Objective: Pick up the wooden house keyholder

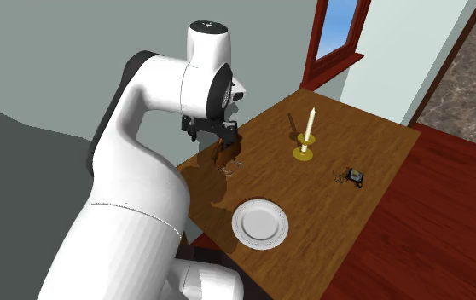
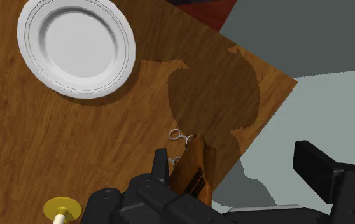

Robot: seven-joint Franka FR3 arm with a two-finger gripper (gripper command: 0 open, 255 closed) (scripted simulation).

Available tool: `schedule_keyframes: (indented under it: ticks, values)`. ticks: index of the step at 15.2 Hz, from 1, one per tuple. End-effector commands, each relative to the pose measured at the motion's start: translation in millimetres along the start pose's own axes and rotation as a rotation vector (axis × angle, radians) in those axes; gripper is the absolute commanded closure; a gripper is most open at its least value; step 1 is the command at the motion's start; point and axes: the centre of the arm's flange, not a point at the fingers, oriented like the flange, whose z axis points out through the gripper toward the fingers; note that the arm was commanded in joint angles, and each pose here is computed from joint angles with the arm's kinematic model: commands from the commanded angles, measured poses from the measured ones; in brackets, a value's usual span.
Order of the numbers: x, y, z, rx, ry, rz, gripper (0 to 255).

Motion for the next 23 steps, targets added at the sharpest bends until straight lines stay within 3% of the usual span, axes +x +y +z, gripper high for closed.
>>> schedule_keyframes:
  ticks: [1,23]
  values:
    - [0.0,0.0,0.0,0.0,0.0,0.0,0]
    - [156.4,56.1,241.5,-0.059,-0.067,-0.302,0]
